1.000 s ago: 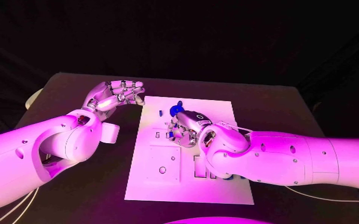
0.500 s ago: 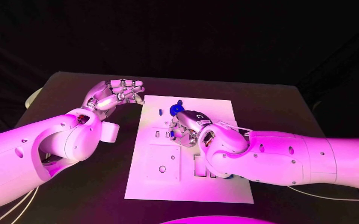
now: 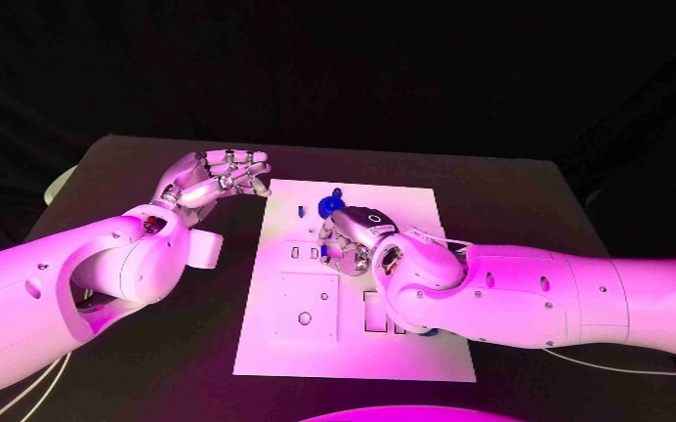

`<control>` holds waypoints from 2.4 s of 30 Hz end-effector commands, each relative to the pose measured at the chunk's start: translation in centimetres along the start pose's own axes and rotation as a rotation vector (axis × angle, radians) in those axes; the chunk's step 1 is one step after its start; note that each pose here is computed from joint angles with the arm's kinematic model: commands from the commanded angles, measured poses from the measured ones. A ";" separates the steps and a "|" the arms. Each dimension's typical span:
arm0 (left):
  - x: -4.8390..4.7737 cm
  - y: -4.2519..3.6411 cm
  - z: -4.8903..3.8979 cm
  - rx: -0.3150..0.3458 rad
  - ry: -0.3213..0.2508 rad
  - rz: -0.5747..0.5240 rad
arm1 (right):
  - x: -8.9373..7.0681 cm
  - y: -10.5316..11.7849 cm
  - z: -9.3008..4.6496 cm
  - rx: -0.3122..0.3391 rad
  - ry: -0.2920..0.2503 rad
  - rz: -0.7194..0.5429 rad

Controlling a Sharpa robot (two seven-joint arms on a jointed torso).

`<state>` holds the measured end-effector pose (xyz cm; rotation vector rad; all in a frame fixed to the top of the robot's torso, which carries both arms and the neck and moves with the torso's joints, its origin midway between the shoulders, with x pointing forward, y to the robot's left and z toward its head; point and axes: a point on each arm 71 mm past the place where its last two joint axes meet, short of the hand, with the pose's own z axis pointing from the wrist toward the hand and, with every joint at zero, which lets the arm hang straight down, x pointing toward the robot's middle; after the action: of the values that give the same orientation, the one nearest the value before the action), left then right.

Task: Assemble the parts on the task board

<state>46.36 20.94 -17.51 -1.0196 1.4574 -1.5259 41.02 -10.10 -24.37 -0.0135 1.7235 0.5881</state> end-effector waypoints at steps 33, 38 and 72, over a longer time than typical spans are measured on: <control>0.10 -0.05 0.10 0.005 0.016 -0.008 | 0.3 0.1 0.0 -0.013 -0.003 -0.015; 0.06 -0.04 0.10 0.004 0.014 -0.007 | 0.2 0.2 0.0 -0.020 -0.021 -0.003; 1.74 2.54 3.35 -0.460 0.333 0.661 | -11.9 -9.4 -2.6 -0.069 -0.277 0.416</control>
<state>49.11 18.05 -19.06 -0.6069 1.9953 -1.1119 44.49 -22.62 -16.72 0.3133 1.4556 0.8619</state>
